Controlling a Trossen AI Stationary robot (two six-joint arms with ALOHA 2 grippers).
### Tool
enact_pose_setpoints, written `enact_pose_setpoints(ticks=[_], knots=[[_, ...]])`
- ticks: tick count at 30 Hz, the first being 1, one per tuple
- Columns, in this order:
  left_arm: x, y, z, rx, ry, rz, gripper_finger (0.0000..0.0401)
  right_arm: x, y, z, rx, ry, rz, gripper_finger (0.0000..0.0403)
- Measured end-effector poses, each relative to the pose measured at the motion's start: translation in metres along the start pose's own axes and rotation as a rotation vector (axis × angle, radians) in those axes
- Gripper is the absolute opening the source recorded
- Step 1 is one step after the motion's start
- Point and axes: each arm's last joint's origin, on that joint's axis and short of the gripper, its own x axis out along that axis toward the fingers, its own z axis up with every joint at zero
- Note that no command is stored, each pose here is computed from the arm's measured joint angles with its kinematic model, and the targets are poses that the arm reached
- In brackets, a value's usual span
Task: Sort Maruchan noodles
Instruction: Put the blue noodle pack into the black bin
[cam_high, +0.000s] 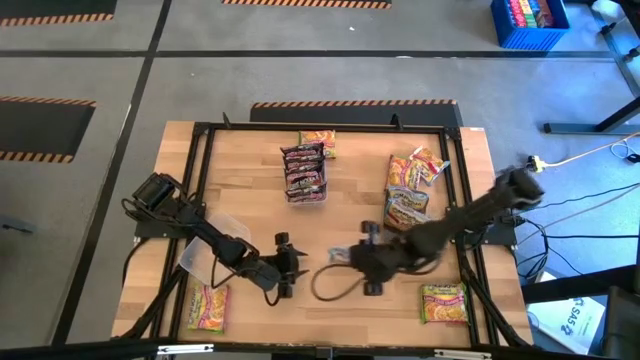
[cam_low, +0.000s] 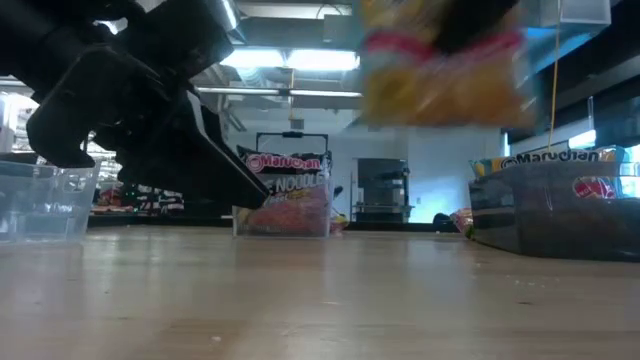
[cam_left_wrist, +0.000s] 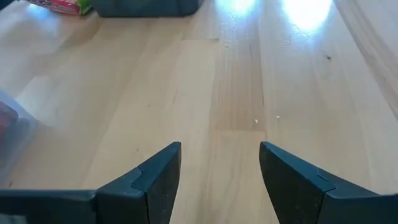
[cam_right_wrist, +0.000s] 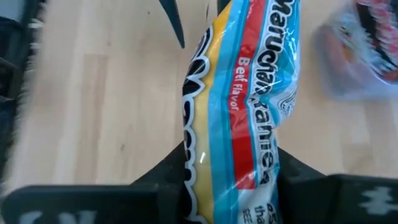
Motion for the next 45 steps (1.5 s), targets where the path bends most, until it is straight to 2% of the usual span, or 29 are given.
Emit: enact_pose_setpoints(ticks=[4,7,12,20,24,34,38,45], knots=[[0.0,0.0,0.0,0.003,0.005,-0.004,0.0211,-0.047,-0.008,-0.012,0.074,0.016,-0.012,0.01],[0.0,0.0,-0.001,0.006,0.009,-0.004,0.0211,-0.072,-0.019,-0.026,0.139,0.06,-0.067,0.0098],[0.0,0.0,-0.001,0.006,0.009,-0.004,0.0211,-0.091,-0.04,-0.061,0.228,0.114,-0.203,0.0098],[0.0,0.0,-0.001,0.006,0.009,-0.003,0.0211,-0.073,-0.058,-0.114,0.263,0.107,-0.225,0.0098],[0.0,0.001,-0.001,0.007,0.009,-0.001,0.0211,-0.063,-0.063,-0.132,0.284,0.084,-0.206,0.0097],[0.001,0.001,0.0,0.005,0.008,0.003,0.0211,-0.031,-0.07,-0.15,0.325,0.063,-0.145,0.0097],[0.001,0.001,0.0,0.005,0.008,0.004,0.0211,-0.022,-0.075,-0.16,0.35,0.094,-0.165,0.0098],[0.001,0.001,0.0,0.004,0.008,0.004,0.0211,-0.015,-0.078,-0.168,0.398,0.106,-0.184,0.013]])
